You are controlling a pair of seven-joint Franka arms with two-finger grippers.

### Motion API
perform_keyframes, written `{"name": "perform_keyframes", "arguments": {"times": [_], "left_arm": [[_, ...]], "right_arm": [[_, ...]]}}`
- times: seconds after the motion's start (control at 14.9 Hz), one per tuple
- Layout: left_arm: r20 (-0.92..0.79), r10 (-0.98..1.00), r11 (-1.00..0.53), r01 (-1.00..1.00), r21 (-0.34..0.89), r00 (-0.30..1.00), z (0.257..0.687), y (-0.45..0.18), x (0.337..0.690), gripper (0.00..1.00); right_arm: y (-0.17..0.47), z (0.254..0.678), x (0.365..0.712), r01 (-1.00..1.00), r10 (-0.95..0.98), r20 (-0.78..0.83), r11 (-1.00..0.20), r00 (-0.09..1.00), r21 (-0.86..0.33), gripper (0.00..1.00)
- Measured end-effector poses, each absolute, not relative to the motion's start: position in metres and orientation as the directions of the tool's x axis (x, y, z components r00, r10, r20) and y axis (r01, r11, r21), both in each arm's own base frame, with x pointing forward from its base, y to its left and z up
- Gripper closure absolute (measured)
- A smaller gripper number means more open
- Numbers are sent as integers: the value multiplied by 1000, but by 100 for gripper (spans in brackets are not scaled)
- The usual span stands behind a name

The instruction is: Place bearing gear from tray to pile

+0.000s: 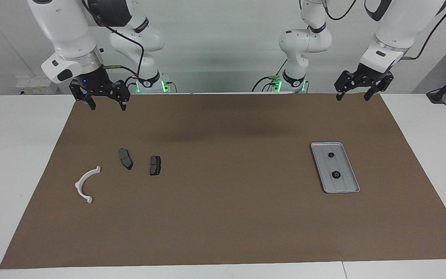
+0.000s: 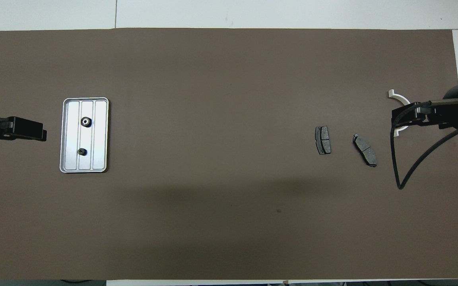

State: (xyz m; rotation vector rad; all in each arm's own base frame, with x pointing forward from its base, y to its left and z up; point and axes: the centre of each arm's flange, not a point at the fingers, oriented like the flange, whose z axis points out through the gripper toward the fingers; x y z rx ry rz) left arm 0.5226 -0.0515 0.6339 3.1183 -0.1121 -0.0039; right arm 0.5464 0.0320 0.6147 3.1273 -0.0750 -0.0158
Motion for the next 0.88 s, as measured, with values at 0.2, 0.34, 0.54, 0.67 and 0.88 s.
{"name": "perform_keyframes", "arguments": {"times": [0.2, 0.34, 0.54, 0.67, 0.88], "left_arm": [[-1, -72, -997, -72, 21, 997, 634, -52, 523, 0], [-5, -64, -998, -64, 21, 998, 633, -52, 522, 0], [2, 3, -1000, 3, 22, 1000, 632, -52, 524, 0], [16, 2, -1000, 1, 23, 1000, 630, -51, 526, 0], [35, -32, -999, -33, 24, 999, 609, -42, 533, 0]], "right_arm": [[32, 615, 546, -48, -48, -10, -999, 999, 14, 0], [32, 615, 546, -48, -48, -10, -999, 999, 14, 0], [33, 615, 546, -46, -47, -9, -999, 999, 14, 0], [35, 615, 547, -42, -42, -5, -999, 999, 13, 0], [36, 617, 549, -40, -40, 15, -999, 999, 11, 0]]}}
